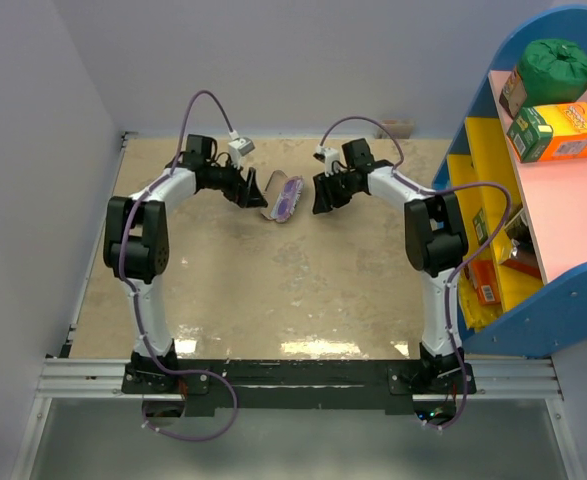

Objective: Organize the sunglasses

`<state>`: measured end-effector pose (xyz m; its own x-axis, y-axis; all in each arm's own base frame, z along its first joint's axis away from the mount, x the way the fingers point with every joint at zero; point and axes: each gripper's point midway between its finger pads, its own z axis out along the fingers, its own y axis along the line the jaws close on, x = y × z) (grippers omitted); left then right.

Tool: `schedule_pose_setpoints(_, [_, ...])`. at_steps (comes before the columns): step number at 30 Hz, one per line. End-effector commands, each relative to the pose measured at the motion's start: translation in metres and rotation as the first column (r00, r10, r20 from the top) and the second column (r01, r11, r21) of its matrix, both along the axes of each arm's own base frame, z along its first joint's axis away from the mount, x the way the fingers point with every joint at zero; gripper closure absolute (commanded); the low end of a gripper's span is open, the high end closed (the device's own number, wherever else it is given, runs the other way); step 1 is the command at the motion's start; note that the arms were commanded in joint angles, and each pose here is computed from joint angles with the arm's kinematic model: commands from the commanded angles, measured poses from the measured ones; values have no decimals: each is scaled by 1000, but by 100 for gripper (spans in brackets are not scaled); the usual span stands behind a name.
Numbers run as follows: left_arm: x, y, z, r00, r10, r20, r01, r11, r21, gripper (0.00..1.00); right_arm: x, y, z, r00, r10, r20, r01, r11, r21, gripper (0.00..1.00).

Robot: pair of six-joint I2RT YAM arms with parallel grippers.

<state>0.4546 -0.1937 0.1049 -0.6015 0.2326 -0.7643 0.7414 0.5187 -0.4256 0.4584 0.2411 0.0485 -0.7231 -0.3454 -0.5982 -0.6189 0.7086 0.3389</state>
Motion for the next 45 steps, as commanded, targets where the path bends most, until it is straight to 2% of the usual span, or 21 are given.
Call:
schedule_pose_setpoints(1, [17, -4, 4, 1000, 13, 17, -13, 1000, -18, 6, 9, 12, 10, 999, 41, 24, -42, 998, 49, 55])
schedule_pose_setpoints(10, [41, -3, -4, 998, 65, -1, -65, 998, -27, 11, 15, 17, 2, 997, 69, 21, -70, 996, 56, 58])
schedule_pose_setpoints(19, [61, -7, -16, 994, 81, -68, -87, 993, -85, 22, 24, 26, -4, 997, 77, 28, -79, 994, 71, 60])
schedule_pose_setpoints(25, [60, -11, -25, 995, 55, -86, -64, 993, -104, 29, 24, 38, -6, 995, 93, 35, -95, 992, 81, 61])
schedule_pose_setpoints(32, [53, -17, -17, 992, 31, -118, -50, 986, -156, 43, 20, 51, -11, 993, 114, 39, -116, 991, 70, 62])
schedule_pose_setpoints(40, [46, -26, -15, 993, 9, -119, -29, 985, -170, 50, 20, 58, -8, 991, 120, 51, -123, 990, 61, 64])
schedule_pose_setpoints(45, [43, -33, -16, 992, -9, -122, -13, 984, -175, 57, 23, 55, -8, 992, 109, 59, -111, 993, 43, 65])
